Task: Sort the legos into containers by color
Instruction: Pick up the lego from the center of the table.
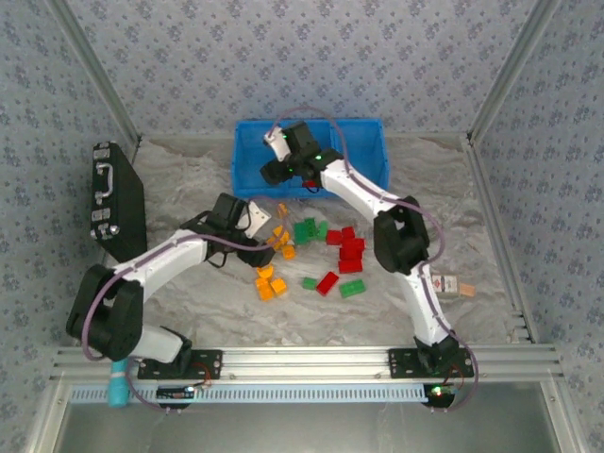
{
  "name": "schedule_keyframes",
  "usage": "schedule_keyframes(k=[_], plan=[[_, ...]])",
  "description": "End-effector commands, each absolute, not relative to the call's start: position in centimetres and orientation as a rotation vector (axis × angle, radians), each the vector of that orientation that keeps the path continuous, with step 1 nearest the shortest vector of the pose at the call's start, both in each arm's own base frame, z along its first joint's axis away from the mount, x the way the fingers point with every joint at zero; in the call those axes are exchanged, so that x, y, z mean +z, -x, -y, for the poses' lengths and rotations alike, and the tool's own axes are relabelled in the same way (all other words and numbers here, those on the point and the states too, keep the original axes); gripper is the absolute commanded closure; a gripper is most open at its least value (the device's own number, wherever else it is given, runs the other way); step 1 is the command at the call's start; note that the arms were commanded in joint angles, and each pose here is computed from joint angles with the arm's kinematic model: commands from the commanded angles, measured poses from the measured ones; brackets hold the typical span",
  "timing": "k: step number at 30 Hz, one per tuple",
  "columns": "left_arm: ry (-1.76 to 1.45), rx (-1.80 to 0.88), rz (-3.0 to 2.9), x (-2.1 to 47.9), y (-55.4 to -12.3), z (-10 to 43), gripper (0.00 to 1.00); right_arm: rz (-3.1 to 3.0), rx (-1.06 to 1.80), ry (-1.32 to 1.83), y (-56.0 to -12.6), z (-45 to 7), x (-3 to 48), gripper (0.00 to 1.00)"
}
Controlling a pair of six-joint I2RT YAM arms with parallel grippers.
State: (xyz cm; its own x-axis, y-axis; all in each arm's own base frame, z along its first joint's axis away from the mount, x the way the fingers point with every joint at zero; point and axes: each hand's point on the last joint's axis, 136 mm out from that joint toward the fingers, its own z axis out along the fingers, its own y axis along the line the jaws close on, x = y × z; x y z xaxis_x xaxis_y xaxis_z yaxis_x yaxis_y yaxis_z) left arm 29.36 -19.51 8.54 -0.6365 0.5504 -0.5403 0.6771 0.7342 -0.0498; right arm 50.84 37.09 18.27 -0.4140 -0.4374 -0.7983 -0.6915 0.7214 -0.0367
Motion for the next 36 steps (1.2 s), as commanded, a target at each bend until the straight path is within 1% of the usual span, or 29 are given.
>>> schedule_keyframes(k=[1, 3, 7, 13, 20, 29, 30, 33, 36], plan=[[-0.986, -0.285, -2.420, 8.1, -30.8, 20.7, 0.11, -1.946, 0.417, 0.743, -50.4, -33.6, 26.2, 0.27], [-0.987, -0.225, -2.470, 6.6, -31.4, 20.3, 0.13, -1.972, 0.384, 0.696, -49.5, -31.3, 26.4, 0.27], [-1.060, -0.207, -2.541, 4.7, -31.5, 21.1, 0.17, -2.010, 0.351, 0.590, -47.0, -26.6, 26.8, 0.27], [-1.060, -0.138, -2.618, 3.3, -32.1, 20.9, 0.20, -2.081, 0.313, 0.466, -44.4, -21.0, 26.0, 0.26], [-1.094, -0.152, -2.725, 1.5, -31.4, 21.1, 0.33, -2.104, 0.283, 0.407, -43.6, -19.0, 25.5, 0.26], [-1.058, -0.163, -2.789, 0.9, -30.0, 20.7, 0.55, -2.092, 0.263, 0.396, -43.9, -18.3, 26.2, 0.26], [-1.052, -0.169, -2.792, 1.0, -29.8, 20.8, 0.57, -2.092, 0.257, 0.390, -43.9, -18.1, 26.3, 0.26], [-1.033, -0.171, -2.797, 1.6, -29.6, 20.9, 0.57, -2.096, 0.250, 0.375, -43.6, -17.3, 26.2, 0.26], [-1.025, -0.132, -2.770, 3.7, -29.9, 21.5, 0.58, -2.114, 0.250, 0.350, -43.0, -16.1, 25.6, 0.25]])
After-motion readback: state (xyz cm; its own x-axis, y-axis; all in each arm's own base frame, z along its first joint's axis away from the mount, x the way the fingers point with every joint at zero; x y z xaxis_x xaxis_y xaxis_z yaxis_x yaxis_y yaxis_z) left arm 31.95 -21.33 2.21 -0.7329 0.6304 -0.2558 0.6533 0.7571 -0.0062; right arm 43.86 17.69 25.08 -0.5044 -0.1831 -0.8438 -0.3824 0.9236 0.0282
